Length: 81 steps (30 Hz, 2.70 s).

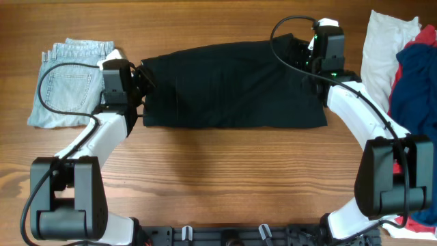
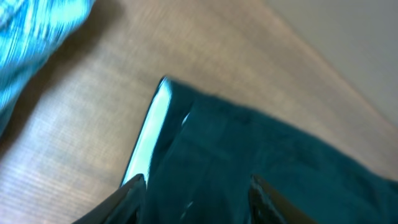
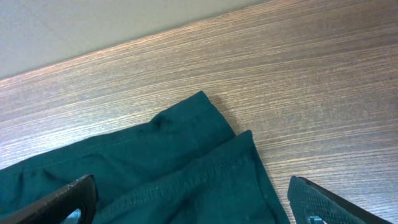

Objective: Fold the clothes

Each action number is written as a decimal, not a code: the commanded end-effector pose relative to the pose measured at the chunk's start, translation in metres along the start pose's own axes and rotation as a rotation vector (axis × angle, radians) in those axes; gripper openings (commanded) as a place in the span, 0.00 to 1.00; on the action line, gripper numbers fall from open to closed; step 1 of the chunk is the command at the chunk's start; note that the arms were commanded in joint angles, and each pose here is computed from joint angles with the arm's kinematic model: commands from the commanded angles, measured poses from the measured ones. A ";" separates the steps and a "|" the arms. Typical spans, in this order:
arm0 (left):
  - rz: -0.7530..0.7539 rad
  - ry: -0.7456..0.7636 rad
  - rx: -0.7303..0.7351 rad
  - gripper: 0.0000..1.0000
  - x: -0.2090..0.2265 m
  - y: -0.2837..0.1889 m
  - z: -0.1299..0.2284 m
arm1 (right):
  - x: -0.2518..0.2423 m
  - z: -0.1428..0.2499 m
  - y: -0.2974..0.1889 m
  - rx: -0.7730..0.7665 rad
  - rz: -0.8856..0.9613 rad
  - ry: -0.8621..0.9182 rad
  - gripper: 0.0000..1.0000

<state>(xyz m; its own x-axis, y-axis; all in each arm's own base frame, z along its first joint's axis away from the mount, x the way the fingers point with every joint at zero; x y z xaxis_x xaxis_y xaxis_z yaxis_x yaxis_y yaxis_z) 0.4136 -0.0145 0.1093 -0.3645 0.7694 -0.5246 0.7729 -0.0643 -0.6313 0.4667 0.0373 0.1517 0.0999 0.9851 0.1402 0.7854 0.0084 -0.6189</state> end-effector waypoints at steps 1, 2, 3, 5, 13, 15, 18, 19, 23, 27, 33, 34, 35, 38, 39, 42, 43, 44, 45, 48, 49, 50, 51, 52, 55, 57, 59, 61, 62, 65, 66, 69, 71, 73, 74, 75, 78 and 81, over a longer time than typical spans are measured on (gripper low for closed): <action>-0.045 0.006 0.030 0.55 0.008 0.001 0.004 | -0.006 0.005 0.006 0.036 0.033 -0.013 0.99; -0.053 0.005 0.046 0.56 0.010 0.001 0.007 | -0.007 0.009 0.005 0.056 0.038 -0.015 0.99; -0.058 0.005 0.064 0.56 0.011 0.001 0.010 | -0.008 0.015 0.005 0.084 0.044 -0.017 0.99; -0.073 0.003 0.090 0.58 0.014 0.000 0.015 | -0.012 0.029 0.003 0.153 0.060 -0.022 1.00; -0.145 -0.003 0.177 0.69 0.030 -0.003 0.034 | -0.036 0.104 -0.026 0.538 0.188 0.053 0.99; -0.161 -0.005 0.196 0.71 0.033 -0.002 0.038 | -0.035 0.110 -0.029 0.569 0.186 0.061 1.00; -0.187 -0.007 0.233 0.70 0.042 0.005 0.048 | -0.036 0.115 -0.033 0.598 0.190 0.062 0.99; -0.190 -0.011 0.261 0.65 0.045 0.008 0.055 | -0.035 0.116 -0.033 0.608 0.181 0.066 0.99; -0.138 -0.046 0.417 0.38 0.047 0.018 0.086 | -0.028 0.125 -0.032 0.653 0.125 0.066 1.00; -0.172 -0.062 0.492 0.28 0.054 0.011 0.100 | -0.034 0.143 -0.022 0.715 0.143 0.039 1.00; -0.300 -0.090 0.638 0.04 0.075 -0.011 0.125 | -0.042 0.178 -0.012 0.844 0.167 -0.013 0.75; -0.324 -0.096 0.665 0.04 0.078 -0.016 0.130 | -0.046 0.182 -0.015 0.870 0.189 -0.018 0.53; -0.350 -0.101 0.693 0.04 0.082 -0.021 0.134 | -0.048 0.185 -0.019 0.892 0.198 -0.018 0.29; -0.398 -0.085 0.765 0.04 0.090 -0.034 0.144 | -0.055 0.194 -0.038 0.974 0.280 0.029 0.05; -0.411 -0.072 0.792 0.04 0.092 -0.039 0.148 | -0.058 0.195 -0.043 0.994 0.306 0.033 0.04; -0.487 -0.044 0.865 0.04 0.103 -0.056 0.156 | -0.062 0.193 -0.061 1.032 0.340 0.019 0.05; -0.527 -0.034 0.871 0.04 0.108 -0.061 0.156 | -0.063 0.192 -0.065 1.035 0.354 0.016 0.05; -0.569 -0.018 0.869 0.04 0.114 -0.064 0.155 | -0.065 0.189 -0.072 1.039 0.374 0.021 0.05; -0.607 -0.006 0.865 0.04 0.119 -0.068 0.154 | -0.064 0.187 -0.078 1.045 0.376 0.021 0.05; -0.668 -0.015 0.876 0.04 0.130 -0.076 0.151 | -0.063 0.181 -0.096 1.052 0.389 0.041 0.05; -0.675 -0.025 0.880 0.04 0.132 -0.078 0.150 | -0.062 0.178 -0.101 1.047 0.389 0.039 0.05; -0.679 -0.035 0.876 0.04 0.134 -0.078 0.149 | -0.061 0.173 -0.103 1.030 0.382 0.039 0.06; -0.680 -0.042 0.872 0.04 0.136 -0.078 0.147 | -0.061 0.170 -0.104 1.011 0.376 0.040 0.08; -0.679 -0.050 0.866 0.04 0.137 -0.077 0.146 | -0.060 0.165 -0.103 0.980 0.367 0.044 0.11; -0.673 -0.061 0.851 0.04 0.138 -0.075 0.143 | -0.052 0.145 -0.093 0.867 0.291 0.015 0.19; -0.667 -0.060 0.842 0.04 0.138 -0.073 0.142 | -0.048 0.127 -0.090 0.789 0.272 0.023 0.43; -0.662 -0.059 0.837 0.04 0.138 -0.072 0.141 | -0.042 0.105 -0.082 0.686 0.242 0.033 0.84; -0.658 -0.058 0.831 0.04 0.137 -0.070 0.140 | -0.028 0.083 -0.066 0.571 0.122 -0.004 0.95; -0.656 -0.058 0.828 0.04 0.137 -0.070 0.140 | -0.020 0.075 -0.059 0.528 0.060 -0.031 0.94; -0.651 -0.057 0.821 0.04 0.137 -0.068 0.139 | -0.015 0.063 -0.045 0.450 0.040 0.000 0.91; -0.649 -0.057 0.818 0.04 0.136 -0.067 0.139 | -0.014 0.059 -0.037 0.422 0.037 0.022 0.87; -0.645 -0.056 0.812 0.04 0.136 -0.066 0.138 | -0.011 0.066 -0.026 0.436 0.022 0.079 0.84; -0.642 -0.056 0.808 0.04 0.136 -0.065 0.138 | -0.009 0.076 -0.016 0.470 0.012 0.134 0.84; -0.639 -0.061 0.806 0.04 0.135 -0.065 0.138 | -0.005 0.087 -0.004 0.500 -0.013 0.178 0.82; -0.639 -0.061 0.806 0.04 0.135 -0.065 0.138 | -0.005 0.090 0.000 0.509 -0.007 0.202 0.82; -0.639 -0.061 0.806 0.04 0.135 -0.065 0.138 | -0.005 0.092 0.003 0.511 0.001 0.227 0.81; -0.639 -0.061 0.806 0.04 0.135 -0.065 0.138 | -0.003 0.088 0.012 0.472 -0.003 0.270 0.76; -0.639 -0.061 0.806 0.04 0.135 -0.065 0.138 | -0.001 0.080 0.016 0.435 -0.010 0.299 0.70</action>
<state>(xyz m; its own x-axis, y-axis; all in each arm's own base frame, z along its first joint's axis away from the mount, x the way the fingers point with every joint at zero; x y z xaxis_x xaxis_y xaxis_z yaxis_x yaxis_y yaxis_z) 0.2619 -0.0241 0.0306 -0.6247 0.7614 -0.1732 -0.0546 -0.2639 -0.9630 0.4232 0.0450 0.0806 0.2759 0.9201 0.2781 0.4562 0.1293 -0.8804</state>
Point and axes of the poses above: each gripper's point midway between its finger pads, its own y axis out along the fingers, its own x axis along the line the jaws close on, z = x × y, the point moved 4 cm from there along -y, back along the fingers, and after that the axes turned 4 degrees about -y, right-handed, at the moved point
